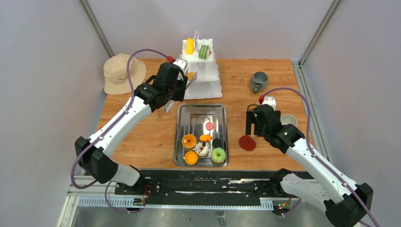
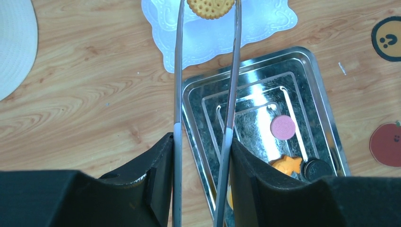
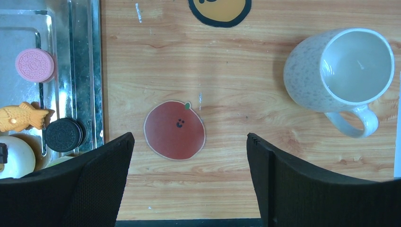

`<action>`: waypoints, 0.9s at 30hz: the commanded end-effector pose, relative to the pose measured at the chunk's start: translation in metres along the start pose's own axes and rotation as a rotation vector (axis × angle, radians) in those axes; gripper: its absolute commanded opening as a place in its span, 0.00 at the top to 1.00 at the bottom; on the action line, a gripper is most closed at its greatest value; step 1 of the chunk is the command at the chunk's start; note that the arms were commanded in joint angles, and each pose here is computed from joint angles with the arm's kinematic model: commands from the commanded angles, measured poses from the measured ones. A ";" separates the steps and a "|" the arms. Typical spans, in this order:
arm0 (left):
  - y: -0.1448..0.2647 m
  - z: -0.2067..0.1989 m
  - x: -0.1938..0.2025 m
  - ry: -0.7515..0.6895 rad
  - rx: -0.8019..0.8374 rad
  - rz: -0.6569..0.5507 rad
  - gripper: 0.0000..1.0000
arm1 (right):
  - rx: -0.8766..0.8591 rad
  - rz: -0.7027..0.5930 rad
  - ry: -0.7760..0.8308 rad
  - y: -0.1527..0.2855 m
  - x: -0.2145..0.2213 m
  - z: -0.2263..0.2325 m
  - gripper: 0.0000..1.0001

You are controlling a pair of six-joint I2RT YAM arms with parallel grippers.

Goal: Serve the afternoon tea

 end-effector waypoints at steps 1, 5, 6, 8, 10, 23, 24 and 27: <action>0.001 0.005 -0.018 0.015 -0.020 -0.089 0.62 | 0.028 0.007 0.015 -0.002 0.002 -0.002 0.12; -0.013 0.008 -0.016 0.025 -0.050 -0.087 0.62 | 0.027 0.004 0.013 -0.001 0.001 -0.001 0.12; -0.018 0.009 -0.015 0.028 -0.061 -0.085 0.62 | 0.027 0.005 0.013 -0.001 0.001 -0.001 0.12; -0.029 0.012 -0.015 0.039 -0.073 -0.091 0.62 | 0.026 0.004 0.014 -0.001 0.001 -0.002 0.12; -0.038 0.013 -0.016 0.053 -0.084 -0.105 0.62 | 0.028 0.005 0.013 0.000 0.002 -0.002 0.12; -0.082 0.034 -0.026 0.166 -0.119 -0.198 0.62 | 0.082 -0.002 0.005 0.001 0.003 -0.008 0.12; -0.085 0.034 -0.026 0.173 -0.117 -0.200 0.62 | 0.083 0.001 0.007 0.001 0.003 -0.008 0.12; -0.094 0.034 -0.028 0.183 -0.099 -0.211 0.62 | 0.087 0.006 0.010 0.000 0.003 -0.008 0.12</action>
Point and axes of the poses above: each gripper's point midway between its finger pads, its own y axis back along the fingers, its own z axis along the line the jaws close on, x = y × z, the point moved 9 cm from there along y, back along the fingers, and after that the axes turned 7 degrees about -y, right-handed, at the moved point
